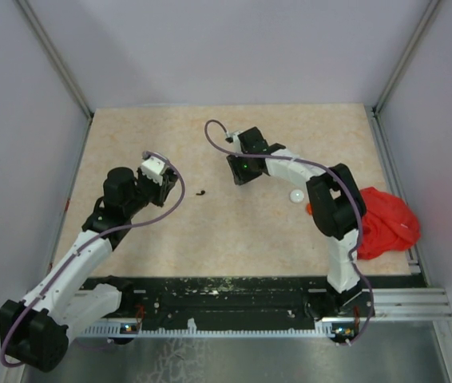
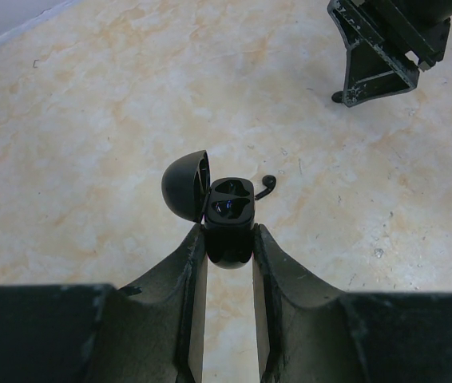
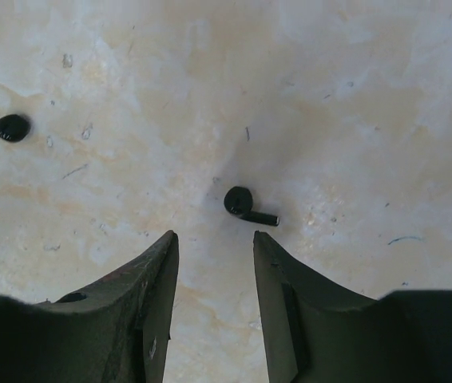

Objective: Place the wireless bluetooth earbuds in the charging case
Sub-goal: Pick up the earbud from the center of the board.

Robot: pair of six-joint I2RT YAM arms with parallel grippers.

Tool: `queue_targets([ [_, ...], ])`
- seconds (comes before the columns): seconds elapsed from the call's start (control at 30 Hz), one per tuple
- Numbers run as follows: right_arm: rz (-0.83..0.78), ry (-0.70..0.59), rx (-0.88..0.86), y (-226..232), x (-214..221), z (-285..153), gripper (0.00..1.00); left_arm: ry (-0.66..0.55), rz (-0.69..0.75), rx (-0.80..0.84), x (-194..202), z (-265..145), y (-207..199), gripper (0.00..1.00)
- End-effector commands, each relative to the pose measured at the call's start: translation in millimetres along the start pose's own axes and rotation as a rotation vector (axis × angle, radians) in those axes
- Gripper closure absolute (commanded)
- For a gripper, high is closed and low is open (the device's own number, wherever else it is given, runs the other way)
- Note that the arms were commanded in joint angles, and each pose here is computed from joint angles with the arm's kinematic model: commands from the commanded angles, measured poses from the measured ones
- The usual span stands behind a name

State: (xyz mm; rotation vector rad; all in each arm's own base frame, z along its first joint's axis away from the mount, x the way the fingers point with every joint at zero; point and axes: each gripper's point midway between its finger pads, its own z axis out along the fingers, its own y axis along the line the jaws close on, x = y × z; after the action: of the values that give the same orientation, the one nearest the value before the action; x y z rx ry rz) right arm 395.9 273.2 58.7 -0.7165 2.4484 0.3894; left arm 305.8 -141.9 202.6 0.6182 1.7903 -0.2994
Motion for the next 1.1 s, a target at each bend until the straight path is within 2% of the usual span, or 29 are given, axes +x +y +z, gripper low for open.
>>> queue_targets([
  [0.0, -0.016, -0.098, 0.04, -3, -40, 7, 0.59, -0.034, 0.016, -0.046, -7, -2, 9, 0.99],
  [0.23, -0.029, -0.02, 0.09, -10, -30, 24, 0.64, -0.031, 0.018, -0.05, -6, -2, 10, 0.99],
  [0.57, -0.049, 0.072, 0.142, -12, -7, 31, 0.66, -0.028, 0.017, -0.04, -5, -1, 8, 1.0],
  [0.73, -0.064, 0.089, 0.166, -15, -1, 35, 0.68, -0.026, 0.016, -0.043, -5, -1, 9, 0.99],
  [0.9, -0.068, 0.107, 0.173, -16, 2, 34, 0.77, -0.021, 0.015, -0.044, -3, 0, 9, 0.99],
  [1.07, -0.061, 0.066, 0.135, -8, -7, 19, 0.81, -0.028, 0.015, -0.029, -4, 1, 6, 0.99],
])
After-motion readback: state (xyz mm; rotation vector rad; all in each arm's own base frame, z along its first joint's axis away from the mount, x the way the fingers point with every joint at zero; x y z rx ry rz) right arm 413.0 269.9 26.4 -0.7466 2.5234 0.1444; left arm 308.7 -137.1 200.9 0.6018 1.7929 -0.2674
